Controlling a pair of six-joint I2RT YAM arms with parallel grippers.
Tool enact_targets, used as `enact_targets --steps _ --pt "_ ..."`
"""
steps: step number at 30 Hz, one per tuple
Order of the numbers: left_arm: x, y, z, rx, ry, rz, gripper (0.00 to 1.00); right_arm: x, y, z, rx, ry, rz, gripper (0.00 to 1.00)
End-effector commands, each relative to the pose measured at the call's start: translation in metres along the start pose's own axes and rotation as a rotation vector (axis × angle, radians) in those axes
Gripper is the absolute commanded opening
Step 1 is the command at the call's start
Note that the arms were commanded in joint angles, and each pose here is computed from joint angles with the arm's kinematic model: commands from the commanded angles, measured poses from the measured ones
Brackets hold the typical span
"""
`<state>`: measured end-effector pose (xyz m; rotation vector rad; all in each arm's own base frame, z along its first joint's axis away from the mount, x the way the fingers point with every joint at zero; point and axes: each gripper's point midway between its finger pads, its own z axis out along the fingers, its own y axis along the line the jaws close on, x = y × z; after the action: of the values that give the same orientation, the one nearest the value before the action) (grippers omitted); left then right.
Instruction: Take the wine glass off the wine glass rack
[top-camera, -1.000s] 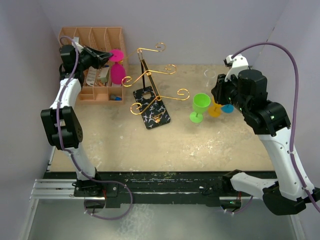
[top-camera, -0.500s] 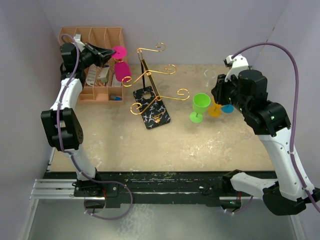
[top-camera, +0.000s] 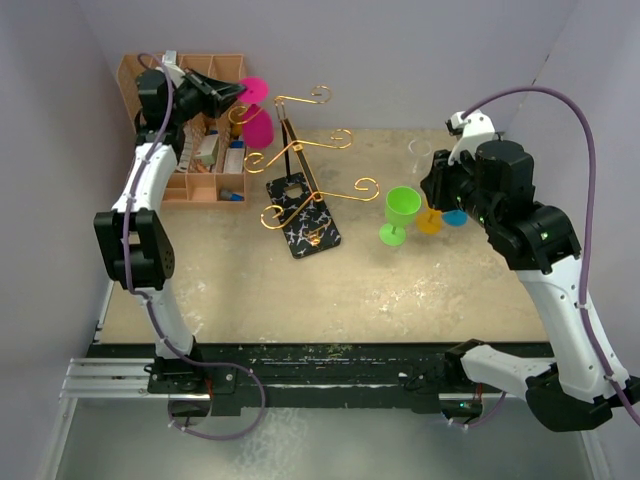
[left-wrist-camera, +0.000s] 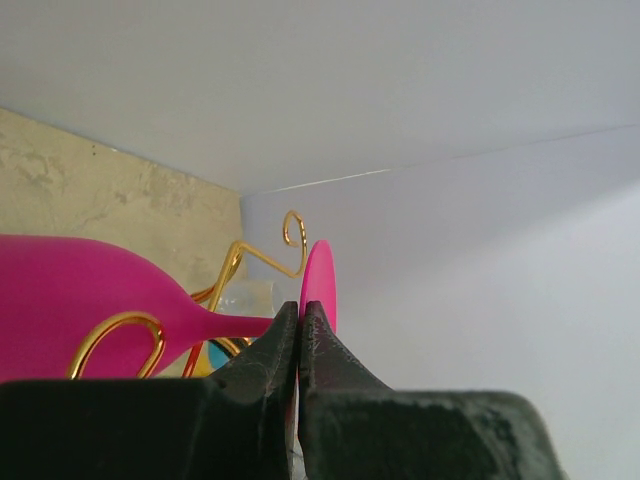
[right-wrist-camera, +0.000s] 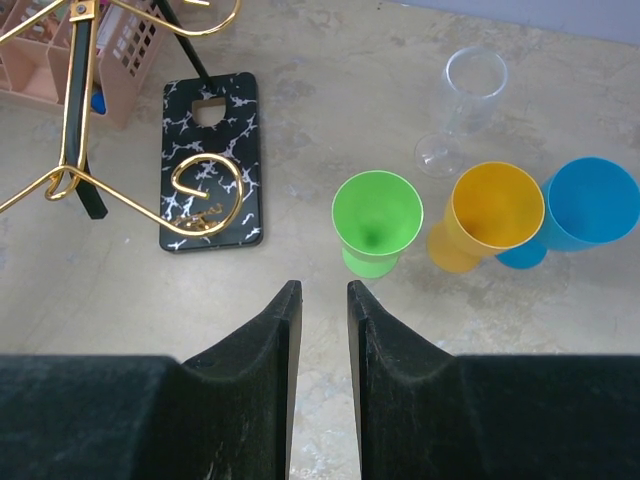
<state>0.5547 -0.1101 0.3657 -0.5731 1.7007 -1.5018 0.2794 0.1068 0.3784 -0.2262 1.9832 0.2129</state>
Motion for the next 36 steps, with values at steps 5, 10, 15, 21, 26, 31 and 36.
enact_targets --steps 5,10,15,21,26,31,36 --pt "-0.033 -0.035 0.015 0.007 -0.136 0.194 0.00 -0.022 0.002 -0.008 -0.019 -0.095 -0.008 0.28" --pt "-0.046 -0.050 0.004 0.010 -0.229 0.267 0.00 -0.025 0.009 -0.011 -0.060 -0.114 -0.005 0.30" --pt "-0.048 -0.120 -0.037 0.163 -0.377 0.349 0.00 -0.028 0.028 -0.015 -0.164 -0.145 0.023 0.32" --pt "-0.037 -0.207 -0.085 0.264 -0.473 0.544 0.00 -0.035 0.037 -0.016 -0.214 -0.177 0.039 0.32" --pt "0.000 -0.251 -0.126 0.369 -0.449 0.561 0.00 -0.040 0.054 -0.021 -0.313 -0.192 0.059 0.32" --pt "0.061 -0.283 -0.171 0.588 -0.313 0.450 0.00 -0.057 0.090 -0.047 -0.543 -0.287 0.044 0.38" --pt "0.132 -0.304 -0.227 0.755 -0.172 0.377 0.00 -0.070 0.136 -0.088 -0.883 -0.400 0.021 0.51"
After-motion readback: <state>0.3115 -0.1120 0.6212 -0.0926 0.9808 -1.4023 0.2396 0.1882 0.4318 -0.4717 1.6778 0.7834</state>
